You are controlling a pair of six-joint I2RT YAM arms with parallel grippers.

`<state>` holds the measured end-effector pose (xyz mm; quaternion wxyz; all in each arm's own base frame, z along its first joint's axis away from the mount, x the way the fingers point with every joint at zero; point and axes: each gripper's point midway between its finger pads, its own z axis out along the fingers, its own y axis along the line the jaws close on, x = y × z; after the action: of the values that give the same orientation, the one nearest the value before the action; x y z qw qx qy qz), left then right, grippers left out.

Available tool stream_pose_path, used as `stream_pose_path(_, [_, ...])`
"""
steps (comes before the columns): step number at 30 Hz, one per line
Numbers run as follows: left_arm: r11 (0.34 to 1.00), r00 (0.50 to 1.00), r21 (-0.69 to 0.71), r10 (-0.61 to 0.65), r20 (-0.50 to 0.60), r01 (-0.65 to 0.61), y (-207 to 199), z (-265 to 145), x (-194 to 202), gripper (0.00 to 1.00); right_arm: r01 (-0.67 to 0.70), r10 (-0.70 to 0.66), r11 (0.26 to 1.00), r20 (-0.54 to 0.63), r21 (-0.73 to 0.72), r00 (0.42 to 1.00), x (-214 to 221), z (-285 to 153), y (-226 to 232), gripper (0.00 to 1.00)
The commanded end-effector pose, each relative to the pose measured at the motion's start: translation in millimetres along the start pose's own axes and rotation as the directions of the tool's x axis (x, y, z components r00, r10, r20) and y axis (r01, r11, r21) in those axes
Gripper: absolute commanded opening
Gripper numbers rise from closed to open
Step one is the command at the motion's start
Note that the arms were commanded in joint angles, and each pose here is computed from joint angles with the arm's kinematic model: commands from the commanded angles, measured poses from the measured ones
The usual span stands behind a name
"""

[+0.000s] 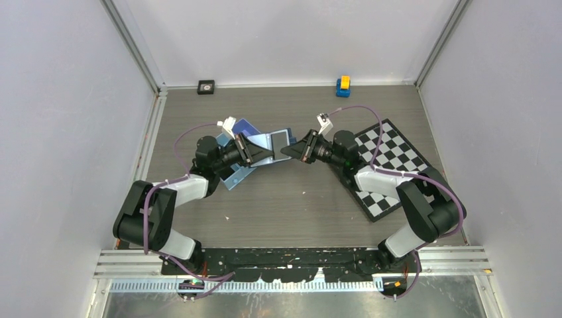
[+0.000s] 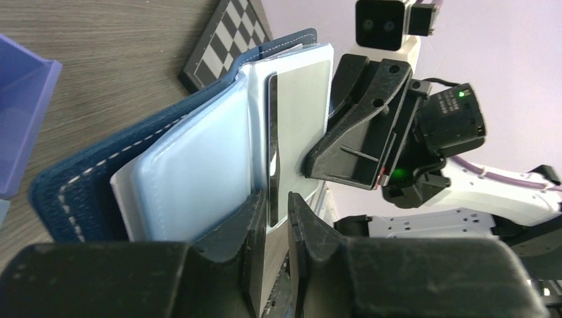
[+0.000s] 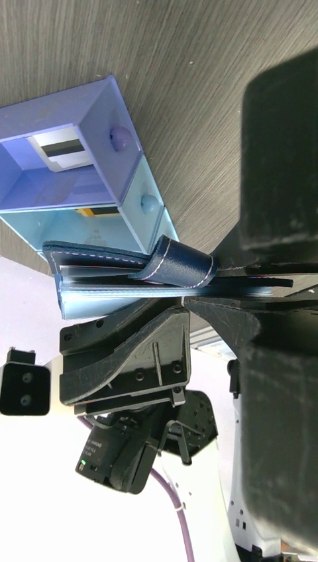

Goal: Take the credit cards out of the card holder
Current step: Remove the credit card from the card holder.

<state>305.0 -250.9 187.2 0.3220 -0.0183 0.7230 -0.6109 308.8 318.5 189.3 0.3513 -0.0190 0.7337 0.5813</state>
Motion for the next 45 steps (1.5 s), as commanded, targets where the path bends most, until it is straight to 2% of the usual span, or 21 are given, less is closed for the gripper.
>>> stream_pose_path(1, [0.991, 0.993, 0.089, 0.107, -0.041, -0.103, -35.5, 1.4, 5.5, 0.21, 0.048, -0.051, 0.998, -0.072, -0.05, 0.996, 18.5, 6.9, 21.4, 0.01])
stream_pose_path(8, [0.998, 0.998, -0.008, 0.068, 0.015, -0.068, -15.0, -6.0, -5.6, 0.3, 0.055, -0.059, 0.997, -0.075, -0.048, 0.995, 21.4, 8.5, 22.3, 0.01])
stream_pose_path(14, [0.997, 0.998, 0.034, 0.067, 0.016, -0.068, -20.7, -6.3, -7.0, 0.3, 0.065, -0.064, 0.998, -0.093, 0.003, 0.994, 24.8, 12.3, 14.3, 0.01])
stream_pose_path(17, [0.998, 0.997, -0.023, 0.058, 0.045, -0.057, -9.8, -11.1, -12.4, 0.29, 0.091, -0.085, 0.993, -0.085, 0.078, 0.993, 22.9, 10.8, 2.2, 0.01])
stream_pose_path(20, [0.996, 0.997, -0.073, 0.06, 0.056, -0.056, 0.2, -13.8, -12.6, 0.29, 0.1, -0.093, 0.991, -0.083, 0.087, 0.992, 22.4, 10.1, 1.7, 0.01])
stream_pose_path(29, [0.999, 0.999, 0.043, 0.02, 0.029, -0.021, -12.0, -6.9, -10.6, 0.22, 0.098, -0.097, 0.995, -0.108, 0.008, 0.989, 31.5, 15.5, 18.0, 0.0])
stream_pose_path(37, [0.999, 0.999, -0.036, 0.034, 0.041, -0.032, -0.8, -11.7, -11.4, 0.25, 0.122, -0.123, 0.973, -0.007, 0.198, 0.992, 12.3, 0.6, -7.1, 0.01])
stream_pose_path(41, [0.997, 0.998, -0.058, 0.046, 0.032, -0.044, 1.3, -12.7, -10.4, 0.27, 0.125, -0.131, 0.973, 0.016, 0.191, 0.991, 8.5, -3.2, -4.6, 0.0])
stream_pose_path(45, [0.996, 0.999, -0.085, 0.029, 0.027, -0.027, 9.7, -10.5, -8.4, 0.3, 0.126, -0.127, 0.987, 0.009, 0.104, 0.992, 12.3, -1.8, 10.9, 0.01])
